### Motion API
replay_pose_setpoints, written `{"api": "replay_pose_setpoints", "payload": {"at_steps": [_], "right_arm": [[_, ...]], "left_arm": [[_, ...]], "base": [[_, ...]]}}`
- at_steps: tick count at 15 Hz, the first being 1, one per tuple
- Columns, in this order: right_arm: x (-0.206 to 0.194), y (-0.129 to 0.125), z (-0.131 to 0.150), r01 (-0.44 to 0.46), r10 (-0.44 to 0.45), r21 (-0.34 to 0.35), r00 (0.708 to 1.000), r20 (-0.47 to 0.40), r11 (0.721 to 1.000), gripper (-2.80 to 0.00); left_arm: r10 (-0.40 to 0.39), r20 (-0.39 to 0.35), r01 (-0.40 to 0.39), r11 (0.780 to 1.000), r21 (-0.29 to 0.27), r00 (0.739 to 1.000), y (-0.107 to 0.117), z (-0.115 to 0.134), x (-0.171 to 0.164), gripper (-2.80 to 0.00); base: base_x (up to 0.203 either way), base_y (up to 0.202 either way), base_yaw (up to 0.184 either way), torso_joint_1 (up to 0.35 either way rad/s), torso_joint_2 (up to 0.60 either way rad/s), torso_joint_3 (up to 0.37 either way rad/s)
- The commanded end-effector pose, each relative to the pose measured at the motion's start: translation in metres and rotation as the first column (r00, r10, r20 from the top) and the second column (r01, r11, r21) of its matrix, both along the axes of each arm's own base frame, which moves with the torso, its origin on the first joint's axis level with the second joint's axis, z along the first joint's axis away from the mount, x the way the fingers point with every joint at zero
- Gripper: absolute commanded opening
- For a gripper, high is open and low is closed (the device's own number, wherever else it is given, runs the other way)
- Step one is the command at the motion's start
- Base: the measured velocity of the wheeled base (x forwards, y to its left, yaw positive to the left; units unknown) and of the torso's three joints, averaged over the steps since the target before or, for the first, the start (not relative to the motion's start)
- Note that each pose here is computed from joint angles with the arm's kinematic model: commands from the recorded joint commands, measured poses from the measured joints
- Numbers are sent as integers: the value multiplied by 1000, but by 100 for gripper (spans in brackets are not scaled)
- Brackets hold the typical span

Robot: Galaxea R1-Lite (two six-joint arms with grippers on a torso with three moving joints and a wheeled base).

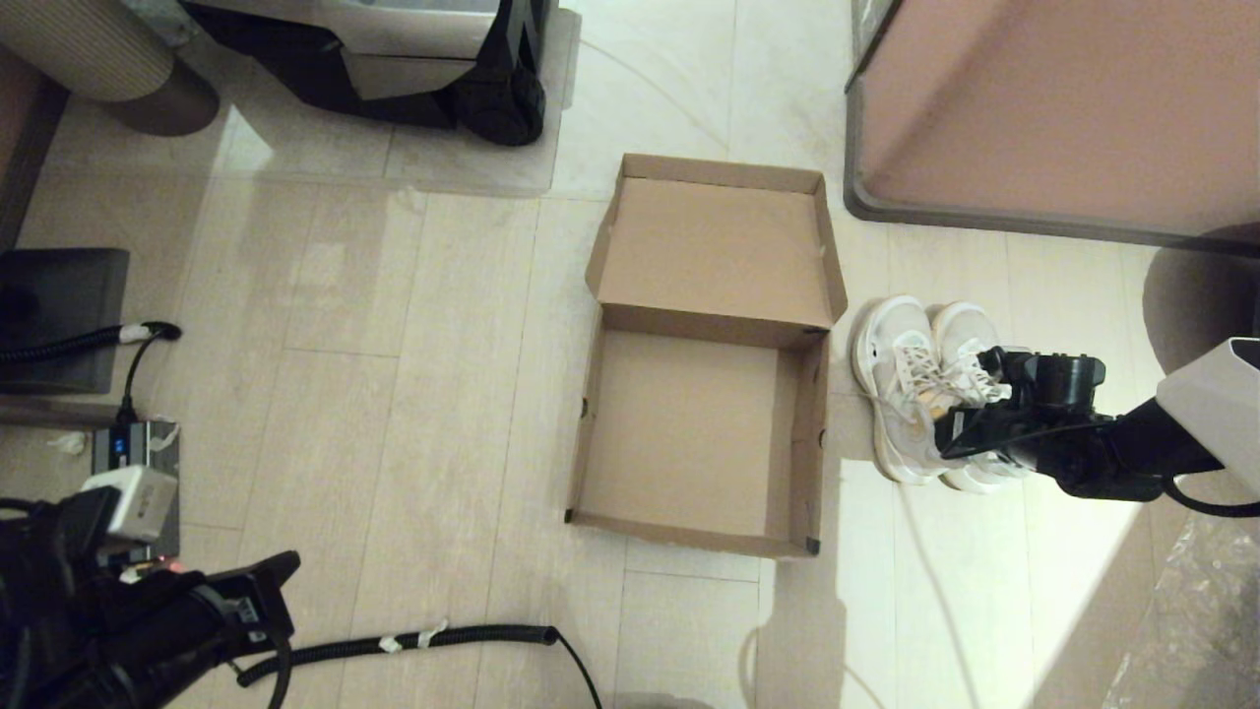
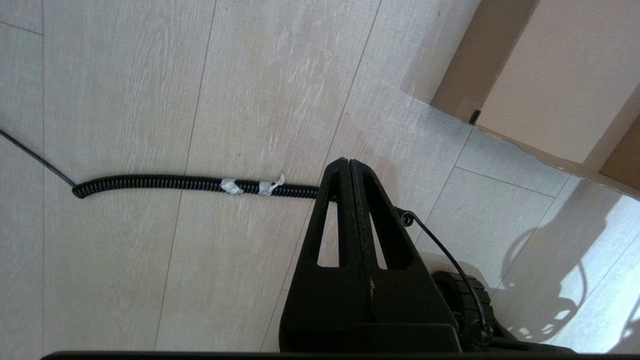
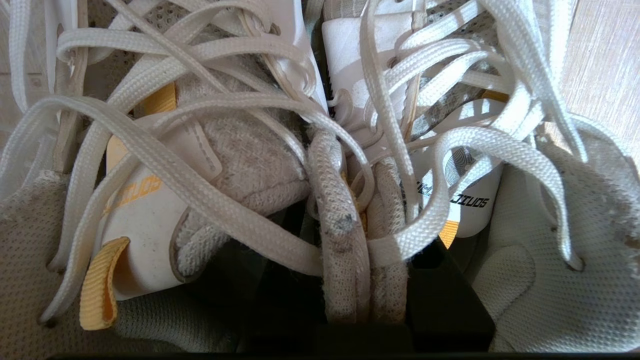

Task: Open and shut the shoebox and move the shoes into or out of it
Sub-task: Put the shoes out of the shoe box

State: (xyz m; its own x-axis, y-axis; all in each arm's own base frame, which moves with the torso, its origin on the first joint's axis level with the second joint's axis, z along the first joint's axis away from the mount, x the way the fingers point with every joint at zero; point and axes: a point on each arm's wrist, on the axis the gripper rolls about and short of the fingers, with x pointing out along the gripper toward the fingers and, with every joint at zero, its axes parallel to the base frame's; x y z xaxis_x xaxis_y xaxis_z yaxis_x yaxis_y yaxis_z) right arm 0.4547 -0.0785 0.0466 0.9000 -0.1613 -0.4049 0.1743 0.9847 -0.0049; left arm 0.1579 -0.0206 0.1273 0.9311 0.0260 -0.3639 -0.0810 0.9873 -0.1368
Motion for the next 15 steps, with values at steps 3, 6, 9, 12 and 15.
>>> {"api": "replay_pose_setpoints", "payload": {"at_steps": [3, 6, 9, 12, 15], "right_arm": [[-21, 3, 15, 1, -1, 3, 1000, -13, 1000, -280], [-60, 10, 30, 13, -11, 23, 999, -49, 1000, -280], [-101, 17, 61, 25, -25, 28, 1000, -18, 999, -280], [-137, 23, 91, 42, -43, 10, 998, 34, 999, -280], [-178, 30, 111, 42, -41, -16, 997, 71, 999, -280]], "left_arm": [[7, -5, -7, 1000, -2, 1000, 1, -1, 1, -280], [22, 1, -22, 1000, -3, 1000, 4, -1, -2, -280], [21, -21, -22, 1000, -9, 1000, 5, -7, -8, -280], [23, -27, -23, 1000, -7, 999, 5, -9, -11, -280], [23, -42, -23, 1000, -3, 999, 5, -11, -9, -280]], "base": [[0, 0, 0, 0, 0, 0], [0, 0, 0, 0, 0, 0], [0, 0, 0, 0, 0, 0], [0, 0, 0, 0, 0, 0], [0, 0, 0, 0, 0, 0]]}}
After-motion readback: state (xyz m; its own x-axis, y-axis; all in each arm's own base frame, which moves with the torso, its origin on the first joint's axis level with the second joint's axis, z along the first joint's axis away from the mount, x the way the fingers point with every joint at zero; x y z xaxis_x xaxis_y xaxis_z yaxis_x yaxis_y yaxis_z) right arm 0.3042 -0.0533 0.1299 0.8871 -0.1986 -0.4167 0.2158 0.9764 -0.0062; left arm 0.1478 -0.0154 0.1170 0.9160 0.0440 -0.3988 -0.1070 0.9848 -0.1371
